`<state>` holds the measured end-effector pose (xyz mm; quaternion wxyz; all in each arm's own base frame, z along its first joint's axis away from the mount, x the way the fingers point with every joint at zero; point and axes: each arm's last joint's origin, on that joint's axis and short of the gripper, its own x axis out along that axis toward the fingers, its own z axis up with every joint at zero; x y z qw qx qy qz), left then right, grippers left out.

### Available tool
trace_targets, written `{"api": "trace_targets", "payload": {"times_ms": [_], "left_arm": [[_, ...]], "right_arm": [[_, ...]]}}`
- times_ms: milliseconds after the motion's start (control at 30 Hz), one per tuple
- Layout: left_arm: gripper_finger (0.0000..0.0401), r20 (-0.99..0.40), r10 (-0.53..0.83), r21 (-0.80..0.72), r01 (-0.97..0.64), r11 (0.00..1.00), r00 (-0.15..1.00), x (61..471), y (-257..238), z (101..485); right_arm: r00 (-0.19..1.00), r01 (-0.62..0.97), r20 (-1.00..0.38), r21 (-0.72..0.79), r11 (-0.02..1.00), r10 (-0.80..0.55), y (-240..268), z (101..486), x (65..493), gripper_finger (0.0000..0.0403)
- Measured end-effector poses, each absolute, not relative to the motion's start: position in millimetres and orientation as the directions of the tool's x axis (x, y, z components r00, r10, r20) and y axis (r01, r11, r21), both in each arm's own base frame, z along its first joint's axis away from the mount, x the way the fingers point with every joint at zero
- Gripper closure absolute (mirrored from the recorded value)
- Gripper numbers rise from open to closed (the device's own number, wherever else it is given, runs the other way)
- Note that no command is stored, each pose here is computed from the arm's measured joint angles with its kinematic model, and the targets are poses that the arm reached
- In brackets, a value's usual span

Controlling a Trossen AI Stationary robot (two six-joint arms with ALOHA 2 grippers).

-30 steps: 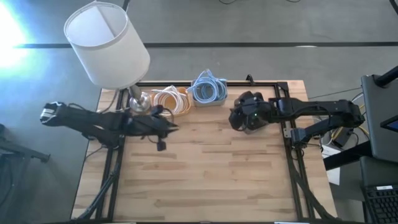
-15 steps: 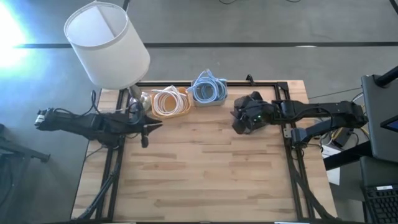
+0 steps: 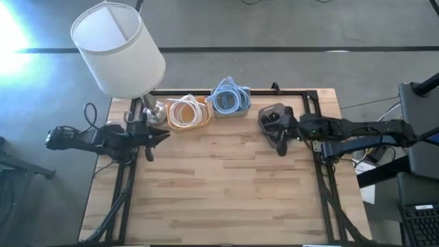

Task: Pick & Place USB Port
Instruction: Return to Home Position

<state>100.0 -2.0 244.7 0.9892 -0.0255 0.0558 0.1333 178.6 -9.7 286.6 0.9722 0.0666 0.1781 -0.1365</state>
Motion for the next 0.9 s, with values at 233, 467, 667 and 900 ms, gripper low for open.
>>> {"api": "trace_targets", "payload": {"times_ms": [233,467,667,900], "left_arm": [[0.0339,-0.037,0.26,-0.045,-0.262,0.964,0.965,91.5,-0.9,236.0],[0.0339,0.042,0.26,-0.031,-0.259,0.965,0.965,80.2,0.6,231.5],[0.0339,0.065,0.26,-0.026,-0.259,0.966,0.963,75.3,1.3,225.9],[0.0339,0.059,0.26,-0.003,-0.26,0.966,0.964,78.0,0.9,219.9]], "right_arm": [[0.927,0.255,-0.306,0.093,0.963,-0.216,-8.6,269.4,156.0,0.0257],[0.948,0.229,-0.256,0.127,0.965,-0.191,-7.4,254.9,135.0,0.0265],[0.969,0.193,-0.184,0.145,0.971,-0.165,-6.4,248.5,120.0,0.0271],[0.979,0.182,-0.122,0.156,0.971,-0.164,-6.1,237.7,104.9,0.0264]]}}
